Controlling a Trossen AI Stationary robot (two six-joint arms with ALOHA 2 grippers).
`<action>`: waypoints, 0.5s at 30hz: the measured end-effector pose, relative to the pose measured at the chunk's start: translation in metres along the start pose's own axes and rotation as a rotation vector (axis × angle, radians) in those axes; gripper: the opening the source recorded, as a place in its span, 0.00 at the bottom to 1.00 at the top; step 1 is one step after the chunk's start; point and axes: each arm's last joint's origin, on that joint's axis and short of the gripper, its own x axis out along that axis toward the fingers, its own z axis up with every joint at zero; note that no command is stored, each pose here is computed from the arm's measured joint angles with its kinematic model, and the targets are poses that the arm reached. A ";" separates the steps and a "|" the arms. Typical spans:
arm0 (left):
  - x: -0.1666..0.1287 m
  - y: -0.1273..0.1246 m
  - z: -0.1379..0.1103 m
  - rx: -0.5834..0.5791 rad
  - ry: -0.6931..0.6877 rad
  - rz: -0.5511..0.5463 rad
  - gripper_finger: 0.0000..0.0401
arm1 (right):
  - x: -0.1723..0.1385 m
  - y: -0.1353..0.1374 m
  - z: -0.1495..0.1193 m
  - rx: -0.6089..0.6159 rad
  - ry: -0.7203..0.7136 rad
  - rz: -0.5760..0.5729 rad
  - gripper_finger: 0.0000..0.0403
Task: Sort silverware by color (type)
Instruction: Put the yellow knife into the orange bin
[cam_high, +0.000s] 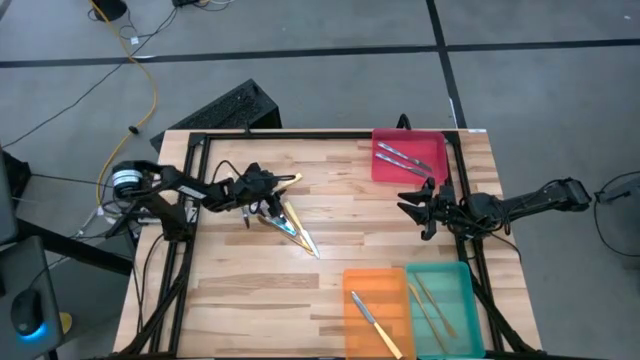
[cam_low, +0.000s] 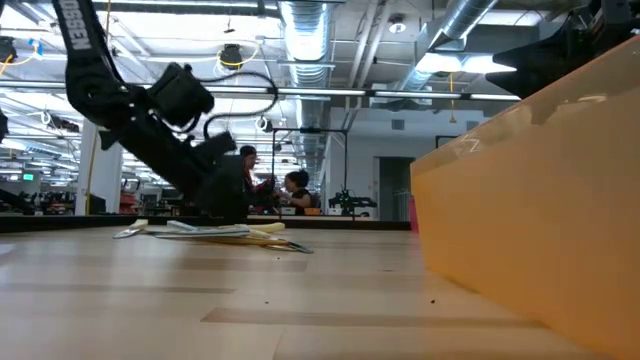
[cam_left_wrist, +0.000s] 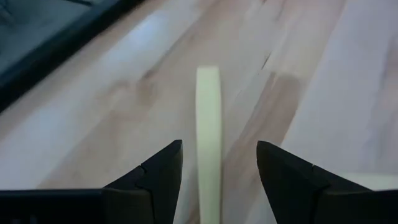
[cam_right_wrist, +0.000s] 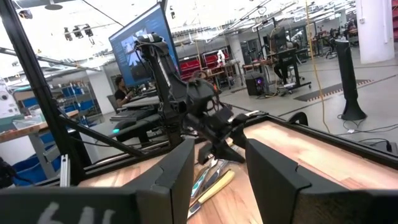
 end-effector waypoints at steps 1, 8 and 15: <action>0.002 0.000 -0.003 0.002 0.015 -0.001 0.47 | 0.000 0.000 0.000 0.000 0.000 0.000 0.42; 0.014 -0.002 -0.019 0.001 0.087 0.007 0.46 | 0.000 0.000 0.000 0.000 0.000 0.000 0.42; 0.016 -0.003 -0.021 -0.031 0.101 -0.004 0.24 | 0.000 0.000 0.000 0.004 0.000 0.000 0.42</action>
